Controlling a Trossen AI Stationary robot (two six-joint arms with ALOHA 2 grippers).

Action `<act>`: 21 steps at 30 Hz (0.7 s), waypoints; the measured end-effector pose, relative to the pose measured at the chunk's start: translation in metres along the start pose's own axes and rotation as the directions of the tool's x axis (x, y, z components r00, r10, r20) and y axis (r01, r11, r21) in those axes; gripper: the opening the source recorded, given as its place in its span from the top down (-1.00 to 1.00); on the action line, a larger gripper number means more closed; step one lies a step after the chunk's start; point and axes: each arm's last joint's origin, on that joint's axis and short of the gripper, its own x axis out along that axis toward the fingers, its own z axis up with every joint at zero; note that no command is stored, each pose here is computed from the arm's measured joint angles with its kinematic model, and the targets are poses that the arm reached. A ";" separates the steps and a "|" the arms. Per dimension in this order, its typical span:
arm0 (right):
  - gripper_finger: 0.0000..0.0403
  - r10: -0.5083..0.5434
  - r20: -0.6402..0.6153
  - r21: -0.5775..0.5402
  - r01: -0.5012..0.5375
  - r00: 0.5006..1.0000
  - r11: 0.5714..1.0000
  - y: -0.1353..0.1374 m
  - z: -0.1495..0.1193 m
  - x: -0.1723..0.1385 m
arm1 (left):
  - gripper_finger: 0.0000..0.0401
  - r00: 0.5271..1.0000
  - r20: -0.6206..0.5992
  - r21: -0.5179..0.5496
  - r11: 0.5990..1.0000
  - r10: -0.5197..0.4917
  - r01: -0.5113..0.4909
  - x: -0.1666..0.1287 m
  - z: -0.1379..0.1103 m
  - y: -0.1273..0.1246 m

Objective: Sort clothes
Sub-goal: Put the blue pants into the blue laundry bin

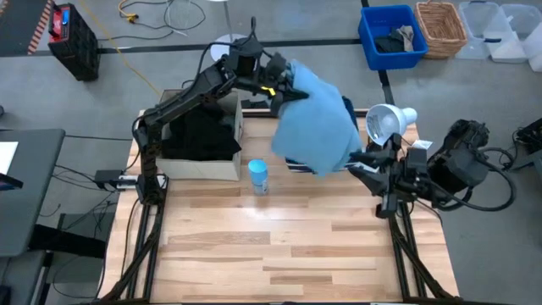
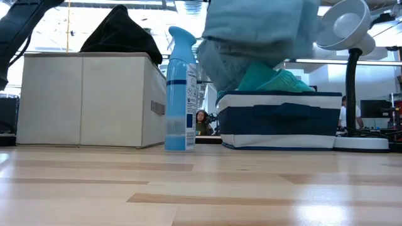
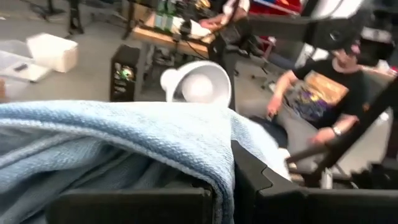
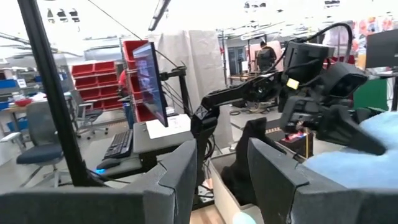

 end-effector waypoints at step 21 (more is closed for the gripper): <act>0.21 -0.060 0.010 0.006 0.060 0.998 0.998 -0.007 0.000 0.009 | 0.94 0.998 -0.062 0.035 0.999 -0.028 0.030 0.007 -0.013 0.013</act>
